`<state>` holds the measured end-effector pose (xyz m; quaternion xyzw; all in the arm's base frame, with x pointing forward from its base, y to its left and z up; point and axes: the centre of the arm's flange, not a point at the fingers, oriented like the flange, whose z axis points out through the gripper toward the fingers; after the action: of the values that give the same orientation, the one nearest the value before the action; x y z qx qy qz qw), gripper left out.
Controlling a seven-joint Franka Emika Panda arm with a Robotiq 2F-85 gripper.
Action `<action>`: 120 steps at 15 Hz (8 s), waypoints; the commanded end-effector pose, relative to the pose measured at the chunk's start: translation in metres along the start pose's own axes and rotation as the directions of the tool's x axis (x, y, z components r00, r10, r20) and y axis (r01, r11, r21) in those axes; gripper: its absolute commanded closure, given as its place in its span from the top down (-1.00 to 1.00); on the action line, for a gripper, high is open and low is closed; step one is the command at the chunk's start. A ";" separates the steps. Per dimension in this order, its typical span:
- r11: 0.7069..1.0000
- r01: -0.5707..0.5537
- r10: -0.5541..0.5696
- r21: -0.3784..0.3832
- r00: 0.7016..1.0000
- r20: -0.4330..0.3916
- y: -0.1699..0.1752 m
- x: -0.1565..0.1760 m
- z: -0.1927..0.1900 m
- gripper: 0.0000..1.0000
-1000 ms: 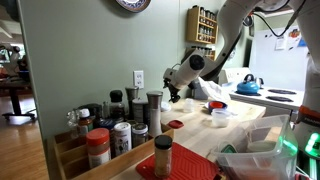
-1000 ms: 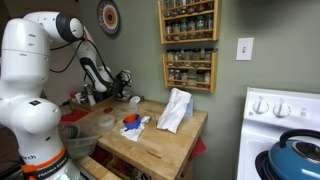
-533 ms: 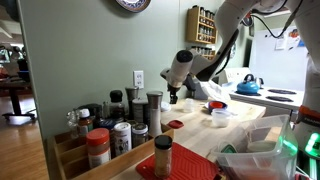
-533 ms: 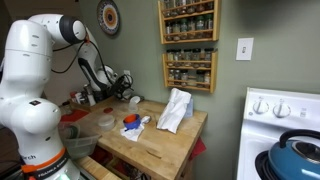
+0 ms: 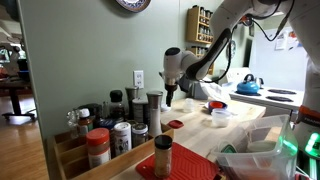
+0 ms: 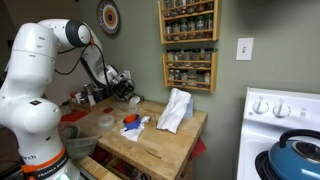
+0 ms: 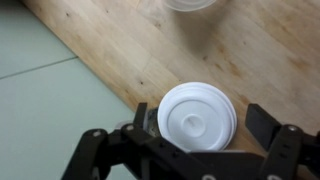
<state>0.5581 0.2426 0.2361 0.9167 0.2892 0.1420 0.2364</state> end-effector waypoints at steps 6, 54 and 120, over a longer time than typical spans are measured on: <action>0.899 -0.410 0.388 0.154 0.909 0.151 0.006 0.019 0.034 1.00; 0.808 -0.534 0.548 0.249 0.836 0.016 0.042 0.009 0.049 0.33; 0.428 0.794 -0.738 0.432 0.583 -0.341 0.032 -0.253 -0.097 0.11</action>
<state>0.3647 0.1105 0.3076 0.7187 0.6952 -0.0066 -0.0053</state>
